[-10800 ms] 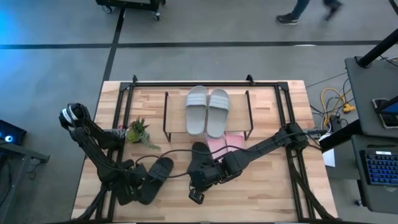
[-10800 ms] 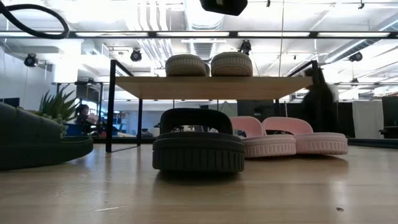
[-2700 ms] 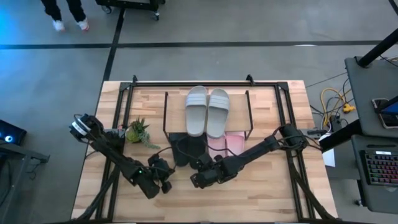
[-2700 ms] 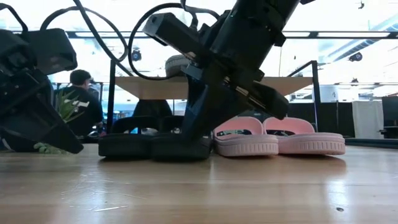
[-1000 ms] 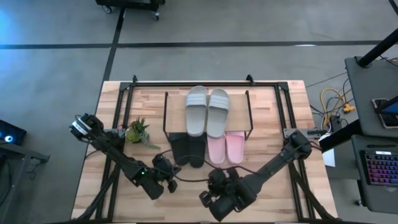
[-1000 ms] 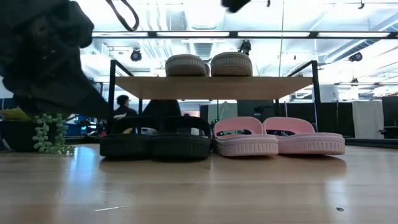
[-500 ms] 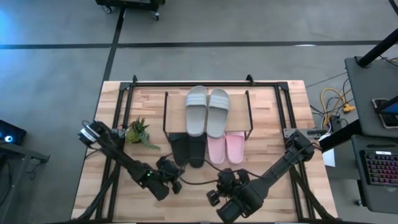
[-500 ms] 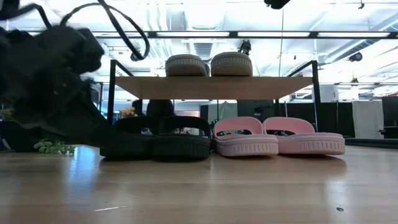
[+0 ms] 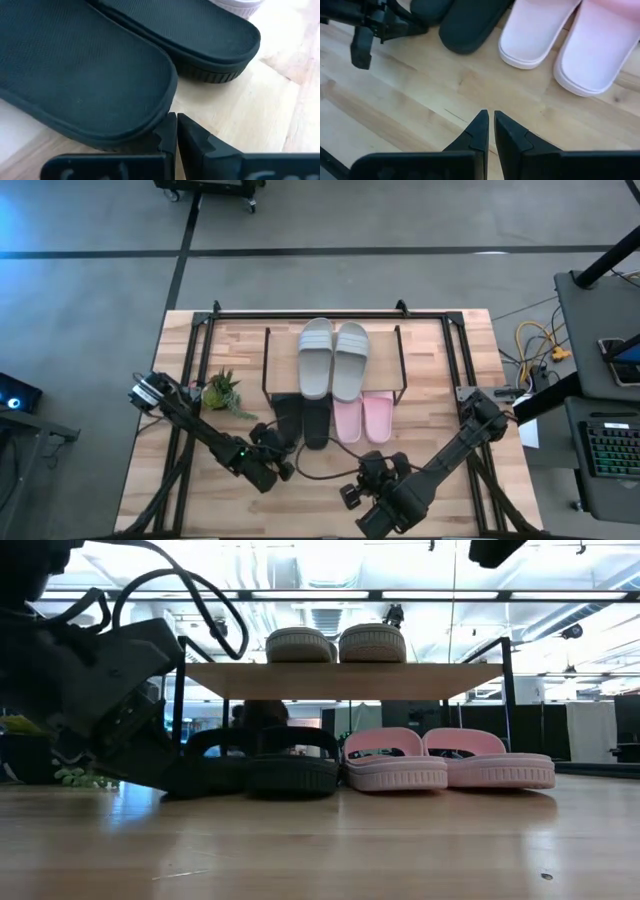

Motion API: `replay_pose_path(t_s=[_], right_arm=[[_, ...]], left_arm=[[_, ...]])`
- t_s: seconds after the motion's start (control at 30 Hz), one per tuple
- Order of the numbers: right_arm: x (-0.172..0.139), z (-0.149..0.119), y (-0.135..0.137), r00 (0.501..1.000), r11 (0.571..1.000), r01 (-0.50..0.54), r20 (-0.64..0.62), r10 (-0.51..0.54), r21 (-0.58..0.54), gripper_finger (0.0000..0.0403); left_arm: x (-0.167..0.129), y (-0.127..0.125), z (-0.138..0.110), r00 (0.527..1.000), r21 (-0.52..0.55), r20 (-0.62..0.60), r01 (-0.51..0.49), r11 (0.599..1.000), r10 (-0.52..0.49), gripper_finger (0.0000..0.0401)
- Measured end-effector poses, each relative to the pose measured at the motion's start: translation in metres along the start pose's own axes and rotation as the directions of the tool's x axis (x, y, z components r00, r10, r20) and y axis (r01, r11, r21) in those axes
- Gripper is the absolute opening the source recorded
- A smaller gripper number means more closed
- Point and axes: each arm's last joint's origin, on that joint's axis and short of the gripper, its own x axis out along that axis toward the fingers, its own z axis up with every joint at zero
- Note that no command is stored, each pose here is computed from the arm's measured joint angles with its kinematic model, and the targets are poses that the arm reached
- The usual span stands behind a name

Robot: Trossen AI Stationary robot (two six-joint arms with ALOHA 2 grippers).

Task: Pick and place slides into the shelf
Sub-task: Move the black slides under the shelf

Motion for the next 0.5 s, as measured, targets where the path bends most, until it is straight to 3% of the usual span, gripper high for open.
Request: replay_pose_path(t_s=[0.17,0.5], right_arm=[[-0.0011,-0.0011,-0.0019,1.000,1.000,0.012,0.003,-0.012,0.010,0.0023],[-0.0010,-0.0011,-0.0019,1.000,1.000,0.013,0.000,-0.013,0.003,0.0023]], left_arm=[[-0.0005,0.0036,-0.0011,1.000,-0.054,-0.012,-0.025,0.998,0.025,0.0000],[0.0007,0.0035,0.0025,0.999,-0.027,-0.015,-0.033,0.999,0.033,0.0000]])
